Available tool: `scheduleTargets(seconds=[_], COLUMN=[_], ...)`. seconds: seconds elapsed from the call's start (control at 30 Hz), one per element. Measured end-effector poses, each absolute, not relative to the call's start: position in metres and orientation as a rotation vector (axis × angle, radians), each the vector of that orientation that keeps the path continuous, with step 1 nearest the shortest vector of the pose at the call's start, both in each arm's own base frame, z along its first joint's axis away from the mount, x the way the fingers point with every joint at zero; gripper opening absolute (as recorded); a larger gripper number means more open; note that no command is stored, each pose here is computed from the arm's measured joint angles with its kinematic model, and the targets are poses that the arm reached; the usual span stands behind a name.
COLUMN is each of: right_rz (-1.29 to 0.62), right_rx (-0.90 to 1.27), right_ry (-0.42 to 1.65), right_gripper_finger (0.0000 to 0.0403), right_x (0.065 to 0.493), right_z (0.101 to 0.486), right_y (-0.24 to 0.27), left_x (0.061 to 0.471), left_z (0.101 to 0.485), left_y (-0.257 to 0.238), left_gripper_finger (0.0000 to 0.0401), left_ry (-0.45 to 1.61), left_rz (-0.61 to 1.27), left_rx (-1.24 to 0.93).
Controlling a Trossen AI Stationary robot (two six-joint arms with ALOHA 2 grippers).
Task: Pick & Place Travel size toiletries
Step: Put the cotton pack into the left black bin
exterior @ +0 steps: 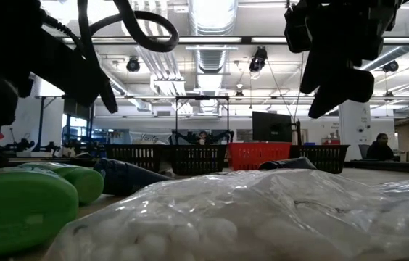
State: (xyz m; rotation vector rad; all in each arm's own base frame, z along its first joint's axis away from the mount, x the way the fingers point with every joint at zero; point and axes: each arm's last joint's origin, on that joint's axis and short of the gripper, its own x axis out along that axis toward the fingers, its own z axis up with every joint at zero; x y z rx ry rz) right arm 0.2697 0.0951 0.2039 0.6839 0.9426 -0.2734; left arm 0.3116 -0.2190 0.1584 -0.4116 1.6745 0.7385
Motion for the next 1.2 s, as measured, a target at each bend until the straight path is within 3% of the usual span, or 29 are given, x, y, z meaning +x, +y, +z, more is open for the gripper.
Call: scheduleTargets(seconds=[0.1, 0.23, 0.5, 0.77, 0.93, 1.2], right_rz=[-0.274, -0.262, -0.229, 0.075, 0.152, 0.174], right_rx=[0.685, 0.688, 0.691, 0.505, 0.331, 0.243], right_ry=[0.941, 0.939, 0.853, 0.559, 0.443, 0.388], right_gripper_finger=[0.0251, 0.025, 0.0225, 0.0225, 0.0235, 0.0257], right_x=[0.27, 0.27, 0.275, 0.284, 0.285, 0.3], right_z=[0.204, 0.206, 0.216, 0.258, 0.293, 0.324], right_y=[0.094, 0.095, 0.085, 0.082, 0.082, 0.084], left_x=[0.311, 0.31, 0.285, 0.244, 0.225, 0.216], left_z=[0.161, 0.176, 0.272, 0.353, 0.36, 0.325], left_y=[-0.218, -0.216, -0.195, -0.164, -0.15, -0.141], left_gripper_finger=[0.0018, 0.0017, 0.0011, 0.0011, 0.0011, 0.0011], left_ry=[1.675, 1.595, 1.172, 0.785, 0.582, 0.248], left_rz=[0.722, 0.726, 0.695, 0.39, 0.158, -0.087], left_rx=[-0.403, -0.419, -0.554, -0.626, -0.655, -0.74])
